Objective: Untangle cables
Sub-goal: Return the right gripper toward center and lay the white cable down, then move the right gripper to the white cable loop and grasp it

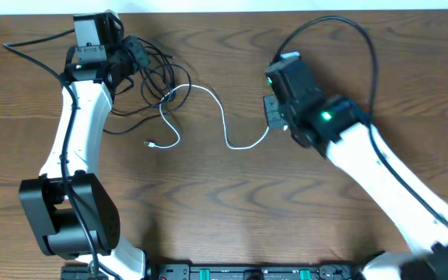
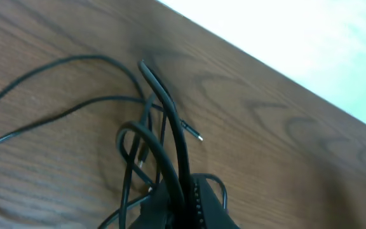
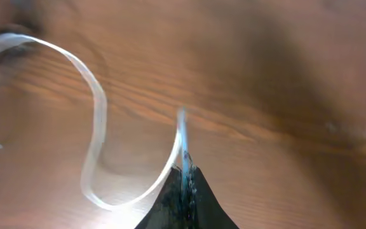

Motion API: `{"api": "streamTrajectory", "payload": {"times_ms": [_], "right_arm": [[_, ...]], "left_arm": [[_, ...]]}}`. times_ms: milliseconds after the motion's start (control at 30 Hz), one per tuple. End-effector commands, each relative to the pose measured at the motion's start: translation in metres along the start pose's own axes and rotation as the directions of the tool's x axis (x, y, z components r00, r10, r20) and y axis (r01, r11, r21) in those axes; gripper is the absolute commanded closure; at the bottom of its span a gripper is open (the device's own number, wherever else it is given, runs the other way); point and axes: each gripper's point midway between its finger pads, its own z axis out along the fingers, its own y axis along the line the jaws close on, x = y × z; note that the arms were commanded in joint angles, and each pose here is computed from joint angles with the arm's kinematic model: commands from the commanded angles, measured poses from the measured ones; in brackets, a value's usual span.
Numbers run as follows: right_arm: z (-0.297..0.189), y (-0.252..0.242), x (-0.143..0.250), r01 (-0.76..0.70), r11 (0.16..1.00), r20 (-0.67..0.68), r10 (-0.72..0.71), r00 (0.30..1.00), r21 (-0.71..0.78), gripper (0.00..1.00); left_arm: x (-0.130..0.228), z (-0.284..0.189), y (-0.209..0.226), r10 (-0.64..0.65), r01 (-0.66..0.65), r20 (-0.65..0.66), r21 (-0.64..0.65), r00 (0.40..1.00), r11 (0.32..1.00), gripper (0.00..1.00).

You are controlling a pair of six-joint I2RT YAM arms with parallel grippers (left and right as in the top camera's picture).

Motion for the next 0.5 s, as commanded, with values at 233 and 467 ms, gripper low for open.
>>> {"api": "streamTrajectory", "payload": {"times_ms": [233, 467], "right_arm": [[0.088, -0.04, 0.023, -0.01, 0.994, -0.193, -0.011, 0.981, -0.106, 0.04], [0.072, -0.007, -0.002, 0.119, 0.924, -0.072, -0.155, 0.985, -0.363, 0.01]], "left_arm": [[0.022, 0.009, -0.025, 0.069, -0.067, -0.057, 0.046, 0.996, 0.997, 0.93], [0.034, 0.002, -0.067, 0.106, -0.085, -0.092, 0.215, 0.99, 0.973, 0.93]]}}
